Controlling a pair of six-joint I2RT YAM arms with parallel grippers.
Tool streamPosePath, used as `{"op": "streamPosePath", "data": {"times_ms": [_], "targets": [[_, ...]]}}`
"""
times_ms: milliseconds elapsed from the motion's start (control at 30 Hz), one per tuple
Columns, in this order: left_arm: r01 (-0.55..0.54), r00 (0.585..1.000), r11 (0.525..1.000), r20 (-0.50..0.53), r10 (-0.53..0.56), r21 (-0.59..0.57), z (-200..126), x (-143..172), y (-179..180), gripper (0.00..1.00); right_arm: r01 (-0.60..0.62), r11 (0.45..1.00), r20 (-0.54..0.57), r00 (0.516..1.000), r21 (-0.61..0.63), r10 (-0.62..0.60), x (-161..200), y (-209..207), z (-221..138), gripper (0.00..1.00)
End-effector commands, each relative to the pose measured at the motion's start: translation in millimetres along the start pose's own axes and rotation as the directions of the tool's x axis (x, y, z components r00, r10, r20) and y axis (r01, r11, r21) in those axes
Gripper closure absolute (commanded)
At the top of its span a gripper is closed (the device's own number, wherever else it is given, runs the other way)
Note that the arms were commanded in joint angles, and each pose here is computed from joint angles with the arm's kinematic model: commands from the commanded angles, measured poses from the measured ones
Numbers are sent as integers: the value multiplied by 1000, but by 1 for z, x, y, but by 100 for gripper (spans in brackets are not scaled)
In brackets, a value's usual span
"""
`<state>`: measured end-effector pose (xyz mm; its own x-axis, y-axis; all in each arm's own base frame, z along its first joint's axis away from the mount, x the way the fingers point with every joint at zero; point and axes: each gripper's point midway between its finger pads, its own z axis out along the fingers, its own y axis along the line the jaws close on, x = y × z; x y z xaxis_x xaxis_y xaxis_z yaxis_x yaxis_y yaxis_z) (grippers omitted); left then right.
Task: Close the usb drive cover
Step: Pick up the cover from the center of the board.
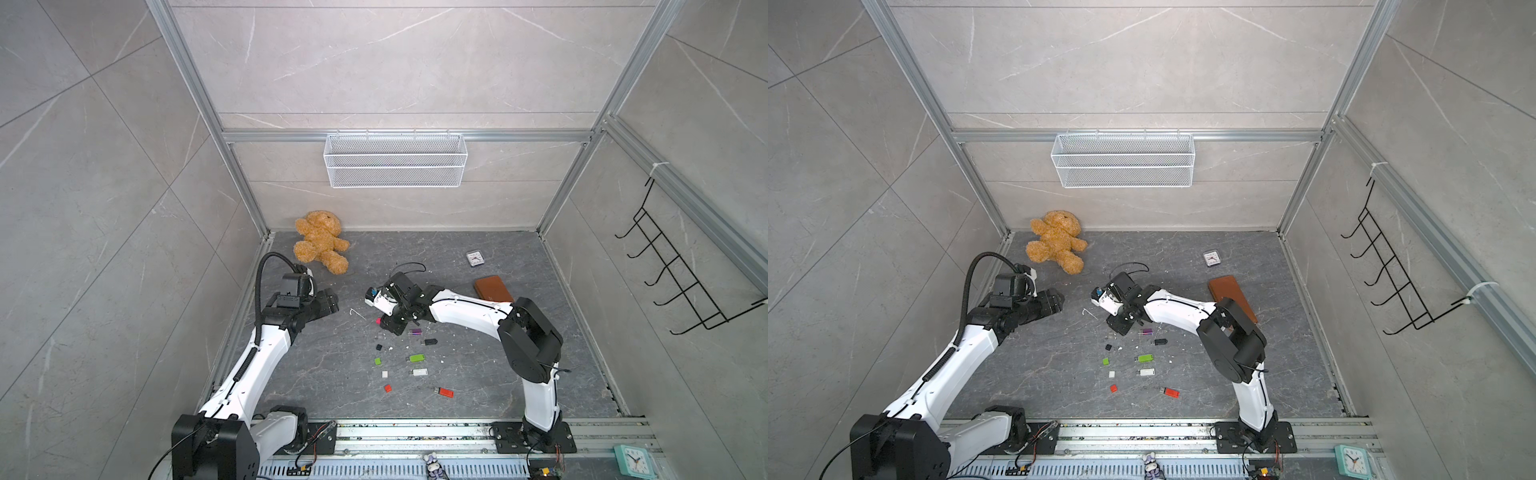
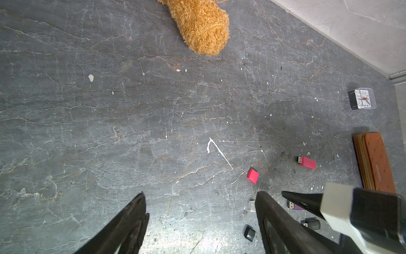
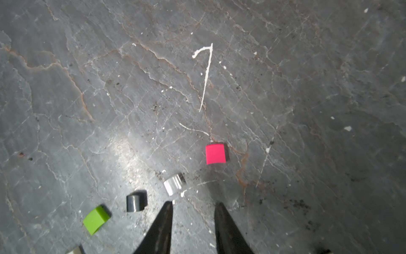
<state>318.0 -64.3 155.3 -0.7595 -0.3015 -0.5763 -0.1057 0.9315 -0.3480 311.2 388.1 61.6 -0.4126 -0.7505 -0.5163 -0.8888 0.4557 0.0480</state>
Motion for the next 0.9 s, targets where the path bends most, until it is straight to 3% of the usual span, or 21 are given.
{"op": "streamPosePath", "data": {"times_ms": [0,867], "targets": [[-15,1000,1000,21,15,-11,-1,-12,0,20,-35,999,-86,996,-5,34,10,1,9,65],[-63,998,997,-14,62,-39,9,-15,2,20,-28,999,-203,979,24,32,18,-12,47,65]]}}
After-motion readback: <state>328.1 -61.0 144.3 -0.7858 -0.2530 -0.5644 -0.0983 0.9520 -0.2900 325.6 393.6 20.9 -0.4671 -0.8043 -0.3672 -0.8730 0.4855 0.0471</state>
